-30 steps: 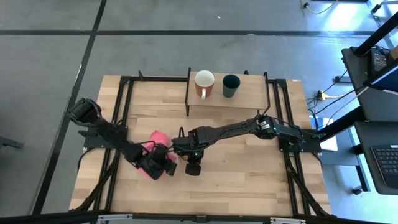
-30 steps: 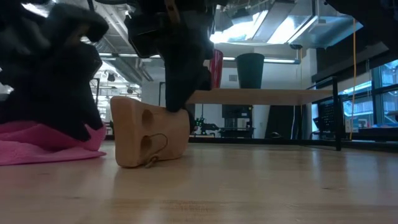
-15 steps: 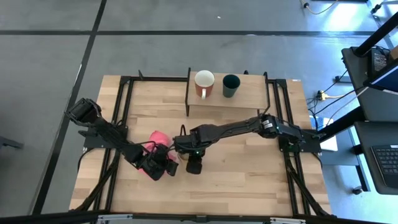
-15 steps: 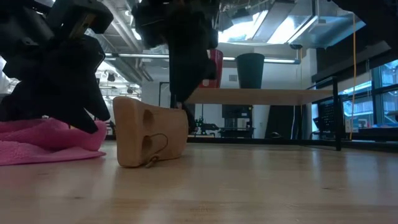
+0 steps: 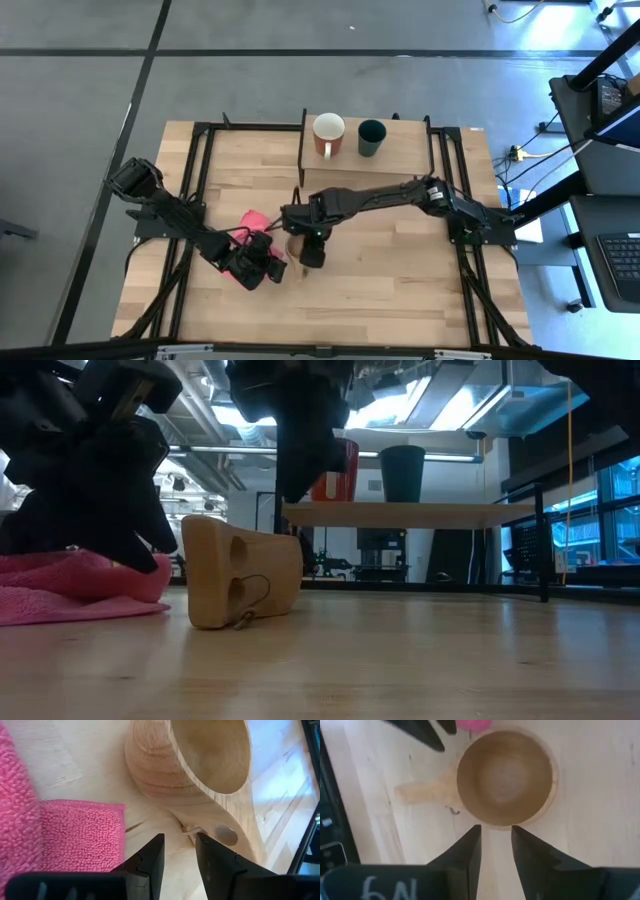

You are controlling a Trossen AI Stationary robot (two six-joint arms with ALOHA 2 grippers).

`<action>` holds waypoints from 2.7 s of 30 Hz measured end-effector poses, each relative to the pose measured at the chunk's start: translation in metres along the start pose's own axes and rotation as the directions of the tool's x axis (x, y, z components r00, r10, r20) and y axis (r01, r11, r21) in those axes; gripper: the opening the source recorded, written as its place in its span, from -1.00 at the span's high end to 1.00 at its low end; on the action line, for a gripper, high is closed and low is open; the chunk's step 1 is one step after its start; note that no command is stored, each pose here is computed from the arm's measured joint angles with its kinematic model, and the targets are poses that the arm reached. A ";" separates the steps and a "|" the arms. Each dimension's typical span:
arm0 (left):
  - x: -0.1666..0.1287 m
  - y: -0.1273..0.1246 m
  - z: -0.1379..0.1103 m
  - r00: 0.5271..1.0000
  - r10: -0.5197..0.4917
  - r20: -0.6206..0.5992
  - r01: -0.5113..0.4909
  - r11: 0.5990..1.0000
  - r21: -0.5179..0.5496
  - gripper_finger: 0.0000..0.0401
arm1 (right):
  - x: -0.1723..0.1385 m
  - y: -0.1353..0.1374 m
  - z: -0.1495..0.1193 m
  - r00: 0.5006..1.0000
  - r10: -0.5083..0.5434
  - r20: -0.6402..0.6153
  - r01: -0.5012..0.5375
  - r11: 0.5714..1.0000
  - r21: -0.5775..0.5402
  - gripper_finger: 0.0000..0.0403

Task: Stack small to large cups/mugs on shelf
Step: Put the brown wooden mug on the shelf

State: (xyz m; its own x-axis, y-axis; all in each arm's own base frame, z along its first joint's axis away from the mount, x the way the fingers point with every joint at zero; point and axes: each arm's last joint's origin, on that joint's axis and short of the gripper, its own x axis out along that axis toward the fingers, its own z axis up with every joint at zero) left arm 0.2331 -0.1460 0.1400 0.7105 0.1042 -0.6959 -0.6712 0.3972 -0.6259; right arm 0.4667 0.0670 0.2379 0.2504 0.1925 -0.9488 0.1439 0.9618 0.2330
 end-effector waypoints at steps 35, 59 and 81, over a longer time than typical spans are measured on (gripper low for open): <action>0.000 0.000 0.000 1.000 -0.002 0.000 0.002 1.000 -0.003 0.47 | 0.009 -0.036 0.021 0.993 -0.065 0.099 0.063 0.998 0.021 0.46; 0.000 0.000 0.000 1.000 -0.001 0.000 0.001 1.000 0.000 0.47 | 0.038 -0.045 0.012 0.995 -0.079 0.059 0.078 0.997 0.028 0.46; 0.000 0.000 0.000 1.000 -0.001 0.000 0.001 1.000 0.001 0.47 | 0.054 -0.052 0.006 0.995 -0.084 0.049 0.083 0.996 0.030 0.50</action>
State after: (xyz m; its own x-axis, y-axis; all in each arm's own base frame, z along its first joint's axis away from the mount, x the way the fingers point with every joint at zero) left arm 0.2332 -0.1459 0.1401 0.7113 0.1038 -0.6952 -0.6701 0.3985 -0.6262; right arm 0.4786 0.0258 0.1755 0.2836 0.1011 -0.9536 0.1929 0.9681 0.1601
